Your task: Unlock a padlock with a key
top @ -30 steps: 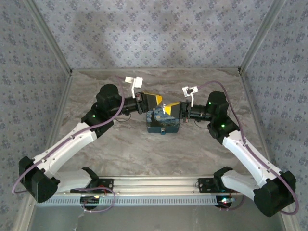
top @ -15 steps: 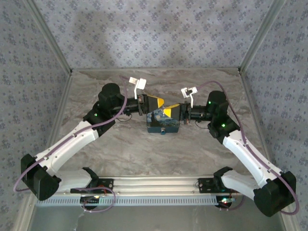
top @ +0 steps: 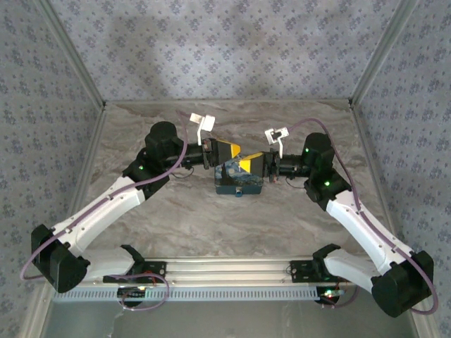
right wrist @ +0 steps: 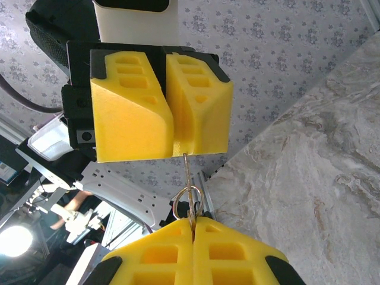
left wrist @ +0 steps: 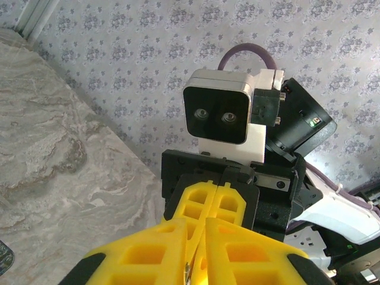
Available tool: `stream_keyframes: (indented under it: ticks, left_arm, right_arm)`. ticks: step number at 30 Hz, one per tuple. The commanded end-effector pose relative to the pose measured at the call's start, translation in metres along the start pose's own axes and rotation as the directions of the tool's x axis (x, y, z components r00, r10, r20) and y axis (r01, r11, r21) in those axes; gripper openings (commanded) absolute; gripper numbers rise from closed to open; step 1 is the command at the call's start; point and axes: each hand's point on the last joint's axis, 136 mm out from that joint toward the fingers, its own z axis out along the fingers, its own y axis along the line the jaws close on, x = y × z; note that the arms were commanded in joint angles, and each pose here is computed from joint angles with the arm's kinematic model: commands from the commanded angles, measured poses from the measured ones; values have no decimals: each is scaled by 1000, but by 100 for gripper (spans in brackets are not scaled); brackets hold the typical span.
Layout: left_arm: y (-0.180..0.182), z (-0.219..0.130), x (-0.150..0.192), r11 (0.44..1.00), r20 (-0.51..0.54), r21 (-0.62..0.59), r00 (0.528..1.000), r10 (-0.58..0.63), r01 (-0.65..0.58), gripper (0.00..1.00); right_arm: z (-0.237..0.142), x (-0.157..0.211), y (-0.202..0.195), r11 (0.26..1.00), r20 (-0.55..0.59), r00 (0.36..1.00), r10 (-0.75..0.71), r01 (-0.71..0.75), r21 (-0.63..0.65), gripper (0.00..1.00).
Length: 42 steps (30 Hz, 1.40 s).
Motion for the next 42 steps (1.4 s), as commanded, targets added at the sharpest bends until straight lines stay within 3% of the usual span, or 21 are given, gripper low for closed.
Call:
stream_keyframes:
  ticks: [1,4,7,14,19,21,22,25,28,37,42]
  left_arm:
    - [-14,2,-3,998,-10,41,999,43,-42,14]
    - [-15,2,-1,998,-14,42,999,45,-45,11]
    - [-13,2,0,999,-20,34,999,43,-42,19]
    - [-13,4,1,998,-23,33,999,46,-45,20]
    - [-11,4,2,999,-25,23,999,46,-45,1]
    - [-8,4,2,999,-24,4,999,44,-44,0]
    - [-6,3,1,999,-21,-12,999,43,-44,0]
    - [3,1,-3,995,-11,-87,999,51,-52,0]
    - [11,-2,-7,987,1,-150,998,62,-61,0]
    - [19,0,-18,981,54,-187,997,51,-40,0]
    - [15,2,-24,987,92,-159,995,36,-21,0]
  right_arm:
    - [-5,-10,13,998,23,998,-60,60,-18,0]
    - [-6,-11,12,998,28,998,-55,56,-19,0]
    - [-7,-12,12,998,31,998,-53,54,-19,0]
    - [-8,-12,12,999,35,998,-50,50,-17,0]
    - [-9,-12,10,999,38,998,-48,49,-10,0]
    - [-10,-11,8,999,39,998,-42,42,0,0]
    - [-12,-11,4,999,41,999,-35,35,15,7]
    - [-20,-13,-10,995,76,997,-15,7,100,47]
    - [-30,-18,-20,984,137,990,-30,5,176,56]
    - [-40,-40,-30,968,276,959,-68,-4,252,53]
    - [-37,-51,-27,979,332,941,-62,-7,205,48]
